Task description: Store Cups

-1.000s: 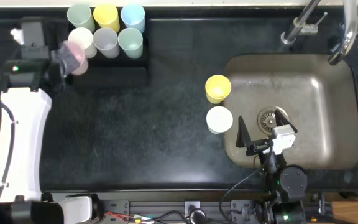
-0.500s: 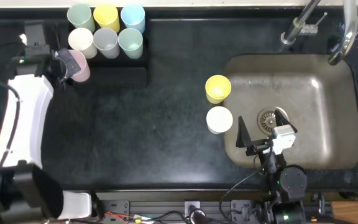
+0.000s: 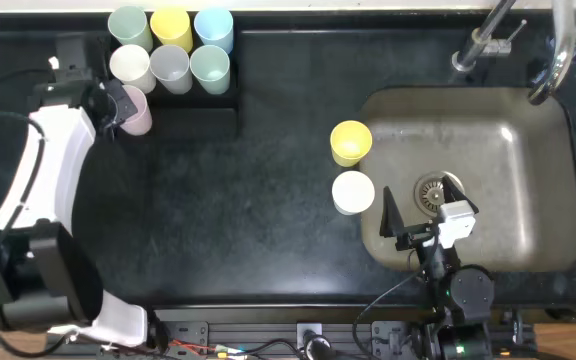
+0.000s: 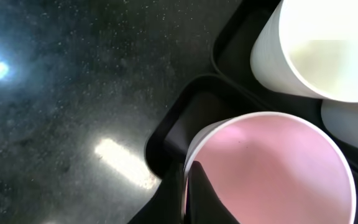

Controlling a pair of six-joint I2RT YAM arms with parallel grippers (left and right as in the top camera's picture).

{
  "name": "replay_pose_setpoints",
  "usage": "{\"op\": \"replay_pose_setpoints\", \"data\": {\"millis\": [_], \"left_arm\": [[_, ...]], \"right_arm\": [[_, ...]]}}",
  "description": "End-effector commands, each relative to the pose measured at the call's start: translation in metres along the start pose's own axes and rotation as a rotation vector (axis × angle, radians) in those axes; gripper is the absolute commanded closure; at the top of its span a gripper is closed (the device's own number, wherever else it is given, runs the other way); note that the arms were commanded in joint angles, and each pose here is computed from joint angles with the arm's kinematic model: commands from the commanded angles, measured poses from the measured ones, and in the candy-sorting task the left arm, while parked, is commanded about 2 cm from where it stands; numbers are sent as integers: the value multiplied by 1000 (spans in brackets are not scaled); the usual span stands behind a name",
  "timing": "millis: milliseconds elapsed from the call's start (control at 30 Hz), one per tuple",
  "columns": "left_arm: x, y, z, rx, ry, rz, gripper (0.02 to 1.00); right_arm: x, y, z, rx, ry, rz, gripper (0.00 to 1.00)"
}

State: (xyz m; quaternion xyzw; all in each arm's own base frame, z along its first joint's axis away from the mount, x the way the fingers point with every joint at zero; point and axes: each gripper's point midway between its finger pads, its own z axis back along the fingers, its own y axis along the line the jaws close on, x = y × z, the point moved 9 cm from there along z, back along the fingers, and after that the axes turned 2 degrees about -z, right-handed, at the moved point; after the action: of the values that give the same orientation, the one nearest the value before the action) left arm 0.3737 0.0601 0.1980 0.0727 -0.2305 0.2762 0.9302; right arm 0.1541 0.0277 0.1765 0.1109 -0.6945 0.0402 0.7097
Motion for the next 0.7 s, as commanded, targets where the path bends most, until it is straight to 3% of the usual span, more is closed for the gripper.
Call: {"op": "replay_pose_setpoints", "data": {"millis": [33, 300, 367, 433, 500, 700], "left_arm": [[-1, 0, -7, -1, 16, -13, 982], [-3, -1, -11, -6, 33, -16, 860], [-3, -1, -8, -7, 31, -17, 759], [-2, 0, -1, -10, 19, -8, 581], [0, 0, 14, -26, -13, -4, 465], [5, -14, 84, -142, -173, -1, 277]], "right_arm": [[-3, -1, 0, -2, -4, -1, 3], [-3, -1, 0, -2, -3, -1, 3], [-3, -1, 0, -2, -3, -1, 5], [-3, -1, 0, -2, -4, -1, 3], [-3, -1, 0, -2, -4, -1, 3], [-3, -1, 0, -2, -3, -1, 3]]}}
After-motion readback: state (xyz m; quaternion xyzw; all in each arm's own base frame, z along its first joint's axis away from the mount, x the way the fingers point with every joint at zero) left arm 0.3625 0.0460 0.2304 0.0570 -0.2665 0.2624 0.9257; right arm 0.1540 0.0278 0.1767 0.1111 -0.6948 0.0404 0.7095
